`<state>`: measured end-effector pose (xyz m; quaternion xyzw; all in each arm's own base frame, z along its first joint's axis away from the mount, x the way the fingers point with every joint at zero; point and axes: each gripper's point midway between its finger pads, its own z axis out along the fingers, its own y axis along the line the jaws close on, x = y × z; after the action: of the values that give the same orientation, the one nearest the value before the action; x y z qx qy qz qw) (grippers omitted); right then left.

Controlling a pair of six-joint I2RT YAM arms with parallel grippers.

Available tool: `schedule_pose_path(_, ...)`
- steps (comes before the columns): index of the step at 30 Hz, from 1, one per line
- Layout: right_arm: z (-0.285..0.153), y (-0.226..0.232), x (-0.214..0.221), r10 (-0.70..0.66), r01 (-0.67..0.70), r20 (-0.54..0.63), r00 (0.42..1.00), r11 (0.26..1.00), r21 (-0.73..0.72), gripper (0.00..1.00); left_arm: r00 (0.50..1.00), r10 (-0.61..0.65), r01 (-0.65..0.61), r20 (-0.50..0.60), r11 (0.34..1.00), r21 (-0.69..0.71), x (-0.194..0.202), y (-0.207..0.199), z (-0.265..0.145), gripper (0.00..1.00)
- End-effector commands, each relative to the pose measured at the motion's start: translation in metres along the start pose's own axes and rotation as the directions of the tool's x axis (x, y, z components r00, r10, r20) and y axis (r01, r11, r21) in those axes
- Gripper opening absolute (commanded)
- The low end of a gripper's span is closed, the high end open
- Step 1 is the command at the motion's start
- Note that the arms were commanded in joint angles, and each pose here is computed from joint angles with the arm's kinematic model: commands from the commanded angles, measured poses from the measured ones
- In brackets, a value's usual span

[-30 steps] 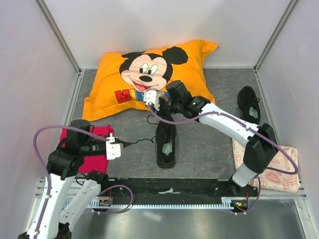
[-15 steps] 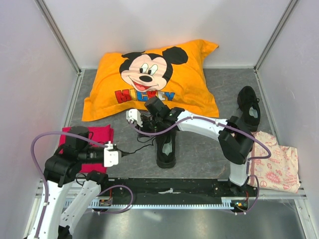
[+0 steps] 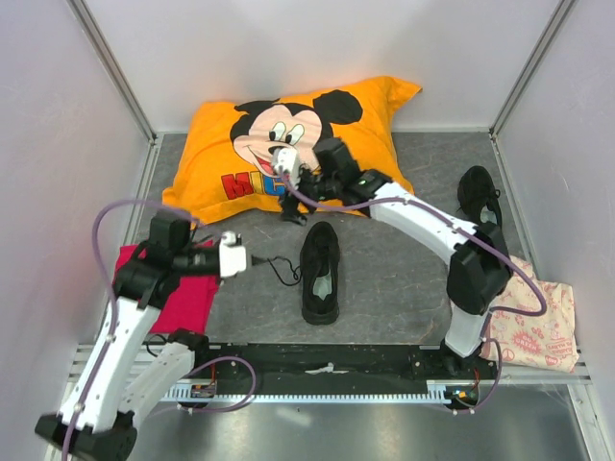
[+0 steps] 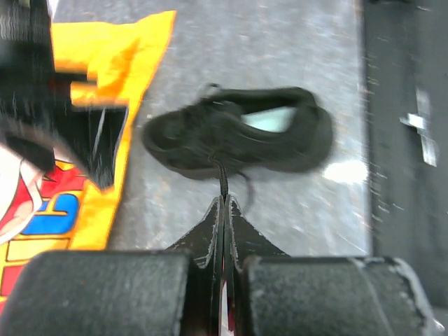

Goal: Tie the shoes

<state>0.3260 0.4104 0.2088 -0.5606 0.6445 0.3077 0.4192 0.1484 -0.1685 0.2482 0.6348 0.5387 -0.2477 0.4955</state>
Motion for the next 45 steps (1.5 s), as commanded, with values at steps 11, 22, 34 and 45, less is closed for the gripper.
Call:
schedule_pose_path(11, -0.14, -0.005, 0.028, 0.021, 0.001, -0.109, 0.994, 0.98, 0.198, 0.75, 0.953, -0.294, 0.302, 0.069, 0.913, -0.274, 0.048, 0.193, 0.092, 0.01)
schedule_pose_path(22, -0.093, 0.06, 0.043, -0.169, 0.156, -0.245, 0.955, 0.985, -0.07, 0.6, 0.835, -0.548, 0.515, -0.045, 0.808, -0.288, 0.138, 0.196, 0.137, 0.02)
schedule_pose_path(34, -0.011, 0.095, 0.071, -0.37, 0.308, -0.282, 0.885, 0.92, -0.242, 0.51, 0.695, -0.715, 0.669, -0.075, 0.682, -0.295, 0.177, 0.173, 0.143, 0.02)
schedule_pose_path(45, 0.03, 0.114, 0.108, -0.557, 0.409, -0.303, 0.773, 0.803, -0.433, 0.5, 0.624, -0.779, 0.74, -0.066, 0.616, -0.271, 0.185, 0.165, 0.147, 0.01)
